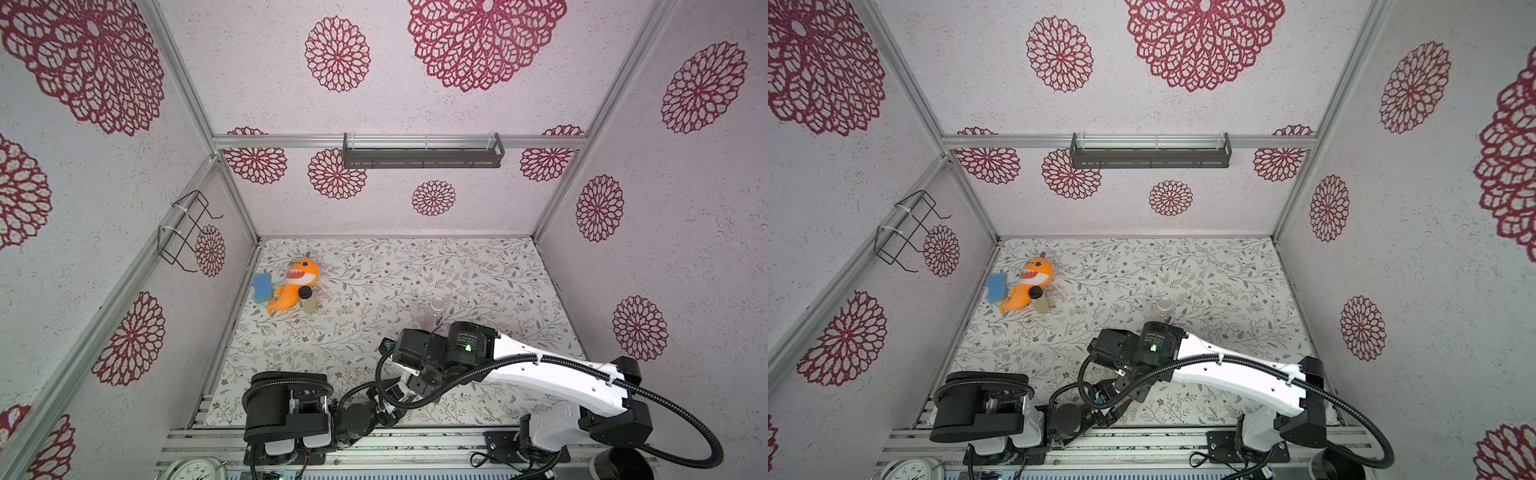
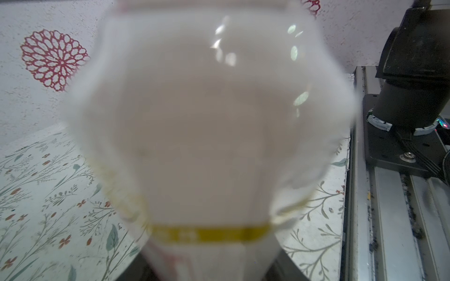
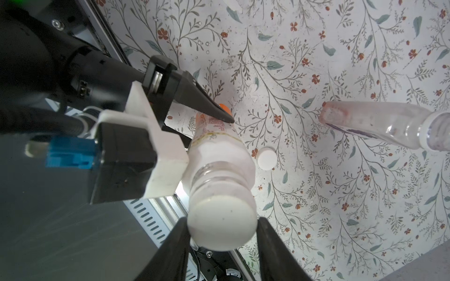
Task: Screw on the bottle caps
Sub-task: Screw the bottle cap onto the plastic bottle.
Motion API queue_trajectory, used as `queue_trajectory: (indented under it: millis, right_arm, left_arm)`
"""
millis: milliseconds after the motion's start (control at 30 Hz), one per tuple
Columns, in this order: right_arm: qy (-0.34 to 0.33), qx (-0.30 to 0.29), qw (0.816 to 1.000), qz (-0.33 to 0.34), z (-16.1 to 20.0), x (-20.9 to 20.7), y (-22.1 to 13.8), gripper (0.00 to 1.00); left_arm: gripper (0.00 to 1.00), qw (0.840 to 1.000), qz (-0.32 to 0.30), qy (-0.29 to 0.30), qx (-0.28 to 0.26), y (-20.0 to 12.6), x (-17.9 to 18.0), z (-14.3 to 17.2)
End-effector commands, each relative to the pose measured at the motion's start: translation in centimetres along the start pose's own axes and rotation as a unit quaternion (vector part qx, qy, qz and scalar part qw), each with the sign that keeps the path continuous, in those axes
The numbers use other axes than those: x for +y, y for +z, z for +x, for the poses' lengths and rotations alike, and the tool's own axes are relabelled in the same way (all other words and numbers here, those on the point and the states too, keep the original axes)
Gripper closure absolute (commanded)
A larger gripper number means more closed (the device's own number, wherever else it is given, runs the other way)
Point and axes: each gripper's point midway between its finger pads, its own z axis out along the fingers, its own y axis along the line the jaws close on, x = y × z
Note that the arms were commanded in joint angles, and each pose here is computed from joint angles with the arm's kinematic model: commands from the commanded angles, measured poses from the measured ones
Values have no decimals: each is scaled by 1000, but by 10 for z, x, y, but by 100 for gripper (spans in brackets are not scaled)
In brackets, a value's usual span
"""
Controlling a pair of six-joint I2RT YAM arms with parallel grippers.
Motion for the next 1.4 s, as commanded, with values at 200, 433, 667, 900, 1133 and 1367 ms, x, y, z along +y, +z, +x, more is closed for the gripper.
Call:
queue_trajectory:
  millis: [200, 433, 667, 900, 1133, 1367]
  right_arm:
    - [-1, -19, 1000, 5, -4, -1, -5, 59]
    - [13, -9, 1000, 4, -2, -1, 0, 62]
    - [52, -7, 999, -4, -5, -1, 3, 64]
    - [106, 2, 994, -4, -6, -4, 3, 64]
    - [166, 5, 986, -20, -14, 3, 9, 64]
    - [208, -5, 978, -18, -19, -8, -1, 57]
  left_arm:
    - [46, 1000, 3, -7, -22, 1, -4, -12]
    - [46, 1000, -1, -7, -23, 1, -2, -13]
    - [46, 1000, -3, -7, -24, 0, -2, -13]
    - [46, 1000, -7, -4, -26, -1, -1, -15]
    - [46, 1000, -14, 0, -25, -1, 0, -15]
    - [46, 1000, -12, 3, -23, 0, -1, -13]
